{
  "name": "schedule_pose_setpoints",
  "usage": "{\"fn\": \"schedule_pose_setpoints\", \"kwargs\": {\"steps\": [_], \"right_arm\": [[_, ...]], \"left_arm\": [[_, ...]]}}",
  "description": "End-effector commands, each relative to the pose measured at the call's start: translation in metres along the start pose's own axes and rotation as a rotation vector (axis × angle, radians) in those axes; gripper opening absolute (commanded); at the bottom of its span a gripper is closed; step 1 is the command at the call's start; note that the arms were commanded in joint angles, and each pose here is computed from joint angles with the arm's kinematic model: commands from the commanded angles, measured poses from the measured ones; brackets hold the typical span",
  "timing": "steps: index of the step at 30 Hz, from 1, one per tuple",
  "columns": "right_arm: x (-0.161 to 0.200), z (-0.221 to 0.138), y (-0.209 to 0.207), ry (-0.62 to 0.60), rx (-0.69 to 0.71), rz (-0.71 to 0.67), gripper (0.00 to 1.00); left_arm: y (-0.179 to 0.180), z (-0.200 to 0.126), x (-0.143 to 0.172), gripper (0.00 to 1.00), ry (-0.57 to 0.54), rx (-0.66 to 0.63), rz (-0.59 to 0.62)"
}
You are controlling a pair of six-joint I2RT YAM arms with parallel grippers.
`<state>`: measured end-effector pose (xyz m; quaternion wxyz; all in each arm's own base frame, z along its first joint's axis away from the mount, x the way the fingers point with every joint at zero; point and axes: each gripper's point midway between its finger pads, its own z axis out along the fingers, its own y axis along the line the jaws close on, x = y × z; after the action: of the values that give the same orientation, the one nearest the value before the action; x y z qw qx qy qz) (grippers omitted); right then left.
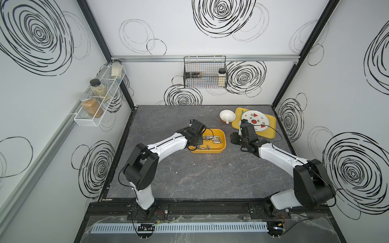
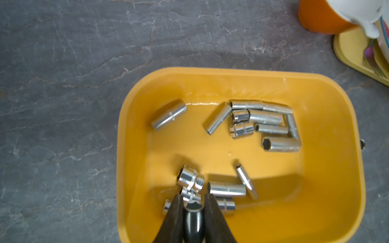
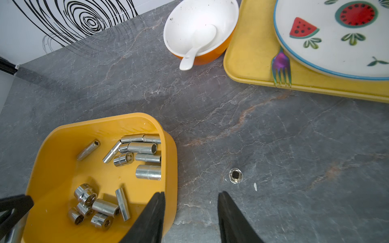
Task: Take out the socket from the storage box
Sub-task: Place the socket head at the center of the board.
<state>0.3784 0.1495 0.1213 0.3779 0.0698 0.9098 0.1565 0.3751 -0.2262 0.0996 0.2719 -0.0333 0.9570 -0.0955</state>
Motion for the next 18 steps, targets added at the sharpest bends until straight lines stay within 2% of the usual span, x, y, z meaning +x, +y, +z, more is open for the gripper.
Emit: {"fn": "schedule_pose_setpoints", "kwargs": {"steps": [1,8,15,18], "right_arm": [[-0.001,-0.001,0.004,-0.004,-0.014,-0.001,0.46],[0.003,0.002,0.003,0.007,-0.014,0.002,0.46],[0.000,0.000,-0.001,-0.012,0.017,-0.005,0.46],[0.001,0.000,-0.001,-0.014,0.014,-0.005,0.46]], "left_arm": [[0.000,-0.018,0.009,0.13,-0.004,0.063,-0.041],[0.049,-0.037,0.027,0.13,-0.051,-0.037,-0.086],[0.099,-0.020,0.041,0.13,-0.083,-0.130,-0.173],[0.104,-0.004,0.046,0.13,-0.061,-0.121,-0.183]]}}
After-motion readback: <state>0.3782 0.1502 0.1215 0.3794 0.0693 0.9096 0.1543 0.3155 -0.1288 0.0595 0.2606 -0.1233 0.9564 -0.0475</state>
